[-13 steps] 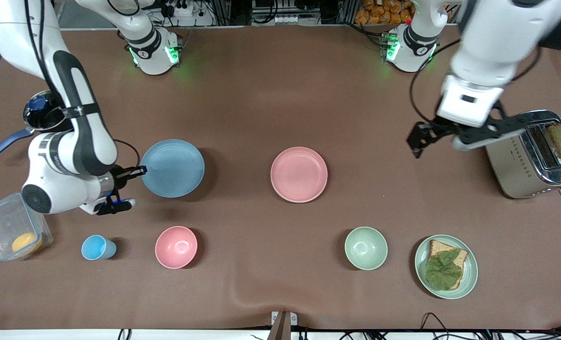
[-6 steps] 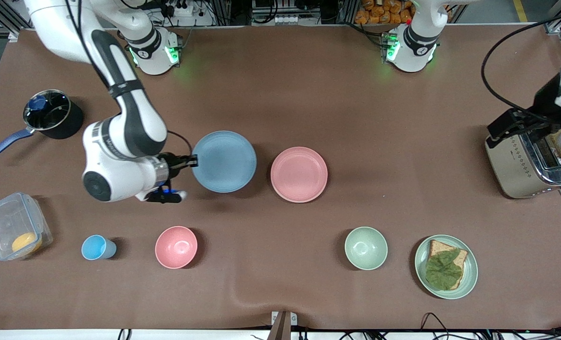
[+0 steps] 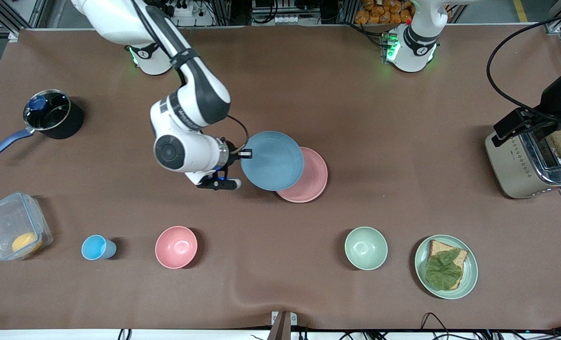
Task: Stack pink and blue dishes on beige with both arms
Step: 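Carry the blue plate with the right gripper onto the pink plate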
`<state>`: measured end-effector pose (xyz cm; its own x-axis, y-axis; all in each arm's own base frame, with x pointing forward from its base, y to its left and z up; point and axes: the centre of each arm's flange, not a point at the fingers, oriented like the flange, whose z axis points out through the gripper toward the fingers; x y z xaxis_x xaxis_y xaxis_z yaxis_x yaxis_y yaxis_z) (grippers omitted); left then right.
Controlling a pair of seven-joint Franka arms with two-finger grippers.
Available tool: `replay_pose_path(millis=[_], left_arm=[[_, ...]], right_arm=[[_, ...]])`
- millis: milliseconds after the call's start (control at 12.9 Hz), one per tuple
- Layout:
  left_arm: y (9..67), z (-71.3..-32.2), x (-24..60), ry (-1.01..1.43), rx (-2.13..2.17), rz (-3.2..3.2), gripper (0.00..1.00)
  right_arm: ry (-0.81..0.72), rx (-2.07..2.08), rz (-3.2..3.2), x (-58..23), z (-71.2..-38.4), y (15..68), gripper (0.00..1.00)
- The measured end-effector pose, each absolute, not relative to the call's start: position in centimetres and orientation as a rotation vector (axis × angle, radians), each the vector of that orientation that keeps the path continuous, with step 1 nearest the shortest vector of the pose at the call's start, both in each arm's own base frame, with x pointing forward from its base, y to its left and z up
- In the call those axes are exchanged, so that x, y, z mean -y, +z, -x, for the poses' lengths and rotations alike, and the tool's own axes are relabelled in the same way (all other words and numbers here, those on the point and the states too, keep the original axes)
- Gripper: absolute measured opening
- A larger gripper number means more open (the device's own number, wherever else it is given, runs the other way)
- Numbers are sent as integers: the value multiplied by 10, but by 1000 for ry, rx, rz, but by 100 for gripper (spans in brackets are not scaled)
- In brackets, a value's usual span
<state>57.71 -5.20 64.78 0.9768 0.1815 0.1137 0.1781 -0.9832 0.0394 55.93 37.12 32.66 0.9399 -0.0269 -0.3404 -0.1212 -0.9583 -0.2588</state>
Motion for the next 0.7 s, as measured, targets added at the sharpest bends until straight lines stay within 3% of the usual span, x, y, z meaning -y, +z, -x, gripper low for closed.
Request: replay_pose_path(millis=[696], left_arm=[[659, -570, 52, 203, -291, -3091, 100]], right_arm=[[321, 8, 2843, -450, -530, 271, 4]])
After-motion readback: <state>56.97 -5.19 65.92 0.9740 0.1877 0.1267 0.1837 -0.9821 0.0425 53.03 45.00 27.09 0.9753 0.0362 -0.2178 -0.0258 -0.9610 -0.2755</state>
